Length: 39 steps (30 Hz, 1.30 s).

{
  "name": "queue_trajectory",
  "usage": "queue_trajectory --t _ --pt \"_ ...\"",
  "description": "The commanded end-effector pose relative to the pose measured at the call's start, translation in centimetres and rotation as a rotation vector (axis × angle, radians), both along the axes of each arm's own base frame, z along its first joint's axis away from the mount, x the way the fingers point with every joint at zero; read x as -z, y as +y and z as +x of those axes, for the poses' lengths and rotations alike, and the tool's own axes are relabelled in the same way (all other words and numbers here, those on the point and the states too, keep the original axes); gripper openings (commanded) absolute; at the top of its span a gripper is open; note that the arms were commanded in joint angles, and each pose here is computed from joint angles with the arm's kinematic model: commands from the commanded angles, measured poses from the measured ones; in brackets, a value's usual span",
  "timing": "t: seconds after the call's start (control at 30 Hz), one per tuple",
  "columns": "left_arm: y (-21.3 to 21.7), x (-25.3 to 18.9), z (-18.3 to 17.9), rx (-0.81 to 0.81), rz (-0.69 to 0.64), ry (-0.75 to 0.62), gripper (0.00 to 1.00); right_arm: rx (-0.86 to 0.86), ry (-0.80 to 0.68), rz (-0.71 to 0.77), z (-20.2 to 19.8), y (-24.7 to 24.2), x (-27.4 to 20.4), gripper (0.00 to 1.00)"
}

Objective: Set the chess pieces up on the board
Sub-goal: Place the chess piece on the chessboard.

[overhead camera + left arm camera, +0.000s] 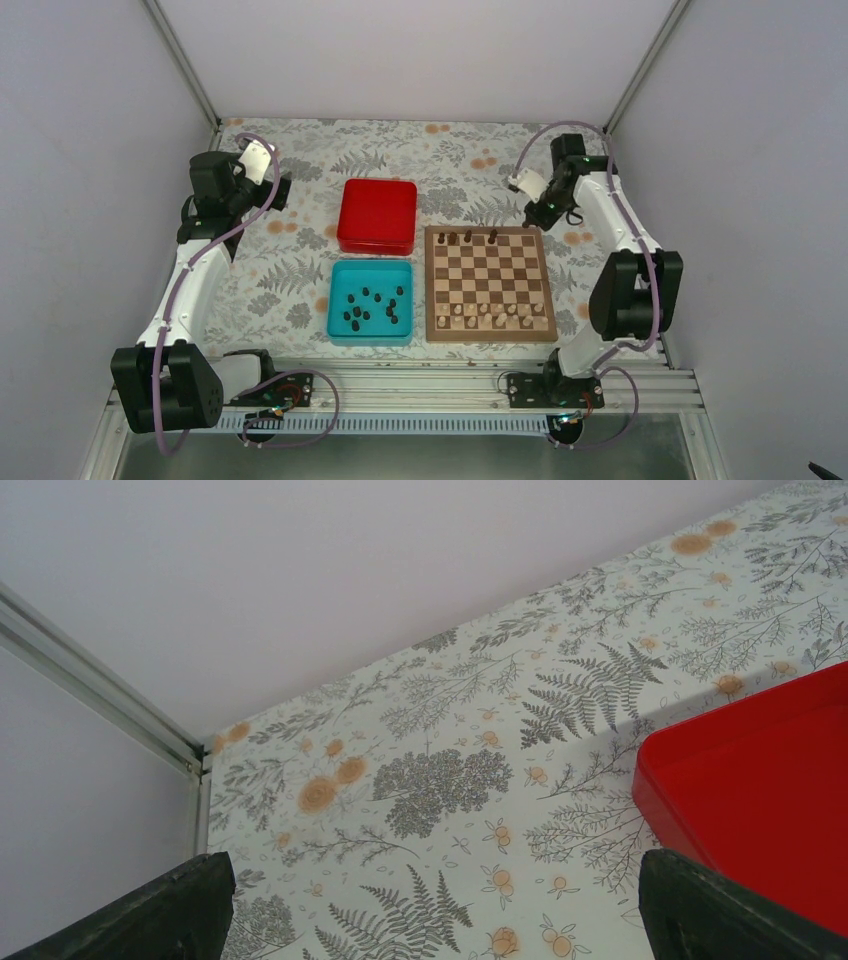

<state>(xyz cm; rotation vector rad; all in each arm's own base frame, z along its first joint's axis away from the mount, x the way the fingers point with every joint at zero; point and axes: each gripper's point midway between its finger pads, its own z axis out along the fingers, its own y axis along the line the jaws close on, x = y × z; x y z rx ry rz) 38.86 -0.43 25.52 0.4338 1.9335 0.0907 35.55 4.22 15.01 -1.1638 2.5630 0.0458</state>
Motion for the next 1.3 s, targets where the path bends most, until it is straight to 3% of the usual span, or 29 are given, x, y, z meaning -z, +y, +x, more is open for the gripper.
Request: queue_trajectory --t 0.0,0.23,0.9,1.27 --pt "0.0 -1.1 -0.2 0.01 0.001 -0.029 1.0 -0.016 0.061 0.04 0.1 0.1 3.6 0.08" --pt "0.0 -1.0 -0.1 0.009 0.001 -0.026 1.0 -0.011 0.111 0.067 0.0 0.1 6.9 0.08" --pt "0.0 -0.7 0.0 0.01 0.004 -0.021 1.0 -0.048 0.126 0.11 0.1 1.4 6.9 0.08" --pt "0.1 -0.7 0.0 0.005 0.005 -0.02 1.0 -0.081 -0.105 0.03 4.0 5.1 0.3 0.09"
